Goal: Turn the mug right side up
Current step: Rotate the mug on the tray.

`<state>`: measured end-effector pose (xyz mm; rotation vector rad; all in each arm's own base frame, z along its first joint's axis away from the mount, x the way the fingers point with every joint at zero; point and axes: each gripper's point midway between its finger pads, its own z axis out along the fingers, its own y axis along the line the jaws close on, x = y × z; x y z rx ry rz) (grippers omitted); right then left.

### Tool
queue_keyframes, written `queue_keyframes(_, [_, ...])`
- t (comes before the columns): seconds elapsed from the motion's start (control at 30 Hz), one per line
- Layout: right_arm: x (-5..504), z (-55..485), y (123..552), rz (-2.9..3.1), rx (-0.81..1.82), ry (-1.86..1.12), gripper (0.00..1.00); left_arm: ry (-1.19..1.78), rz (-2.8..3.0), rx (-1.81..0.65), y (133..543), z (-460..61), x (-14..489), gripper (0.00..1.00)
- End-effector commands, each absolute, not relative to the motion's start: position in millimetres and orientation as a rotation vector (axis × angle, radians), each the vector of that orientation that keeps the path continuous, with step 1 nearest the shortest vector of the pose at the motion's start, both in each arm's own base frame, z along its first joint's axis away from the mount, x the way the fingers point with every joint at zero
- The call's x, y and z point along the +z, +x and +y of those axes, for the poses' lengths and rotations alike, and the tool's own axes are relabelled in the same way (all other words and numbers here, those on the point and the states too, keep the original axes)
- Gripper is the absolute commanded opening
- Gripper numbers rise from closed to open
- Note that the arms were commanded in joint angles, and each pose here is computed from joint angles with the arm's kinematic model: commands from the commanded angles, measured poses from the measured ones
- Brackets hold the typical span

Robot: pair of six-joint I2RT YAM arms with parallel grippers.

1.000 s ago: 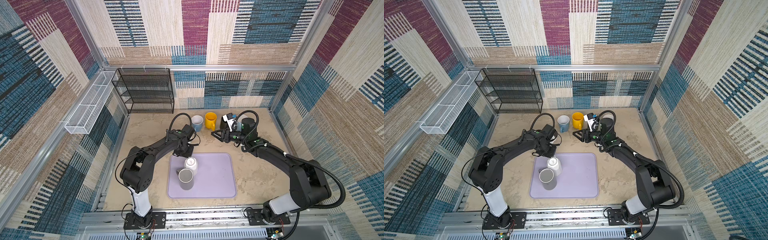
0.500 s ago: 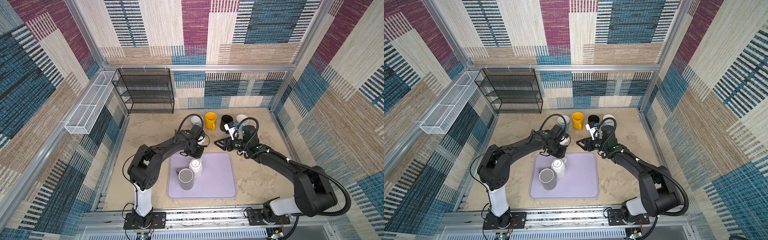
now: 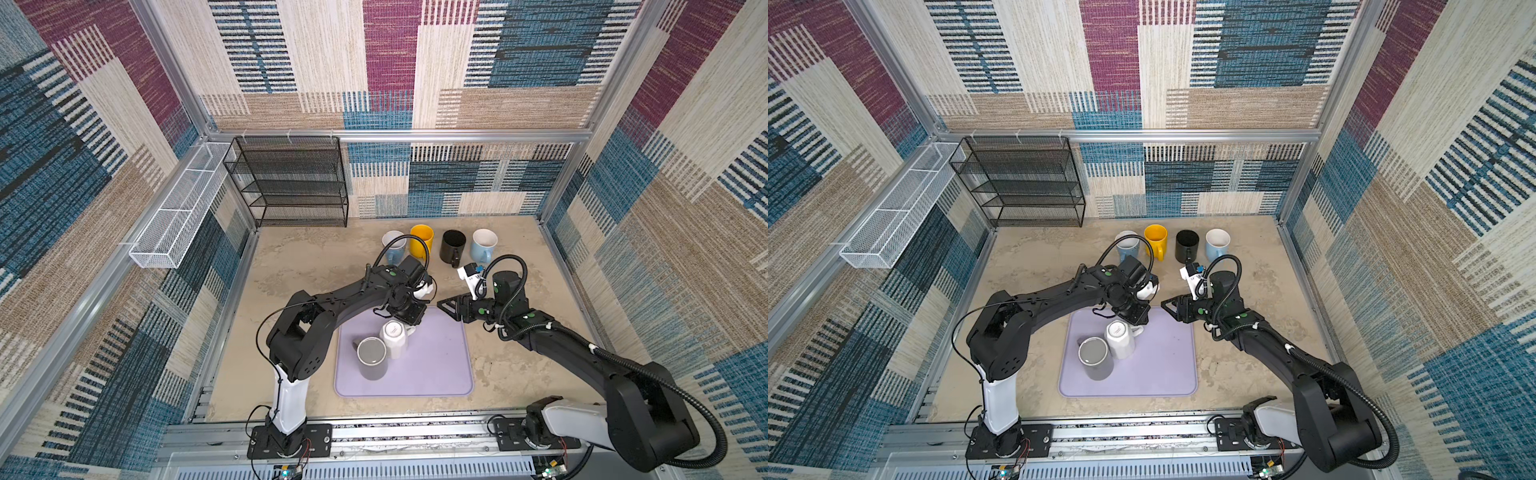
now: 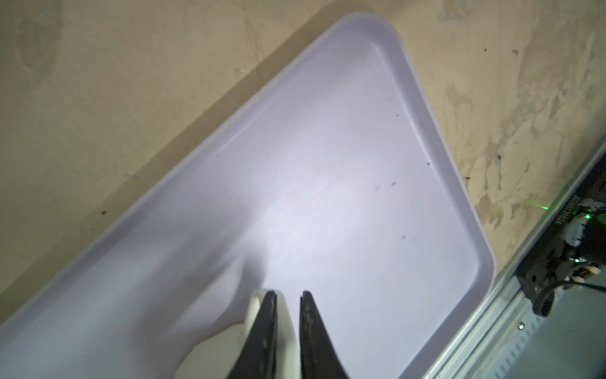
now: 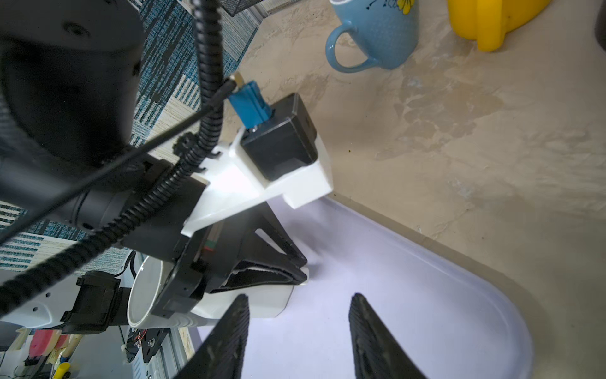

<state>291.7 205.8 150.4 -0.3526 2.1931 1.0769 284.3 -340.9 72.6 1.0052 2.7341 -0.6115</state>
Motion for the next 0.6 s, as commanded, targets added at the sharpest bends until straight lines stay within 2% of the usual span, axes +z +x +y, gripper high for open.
queue_keyframes(0.0, [153.7,202.9,290.9,2.177,1.062,-0.334,0.52,1.1,2.676,-0.712,275.0,-352.5,82.6,0.15])
queue_keyframes(0.33, [164.1,199.1,287.3,2.139,1.042,-0.334,0.52,1.235,2.657,-0.759,250.6,-360.8,82.7,0.14])
queue_keyframes(0.57, [161.8,197.4,280.8,2.129,1.025,-0.364,0.52,1.146,2.569,-0.691,272.3,-358.7,115.4,0.13])
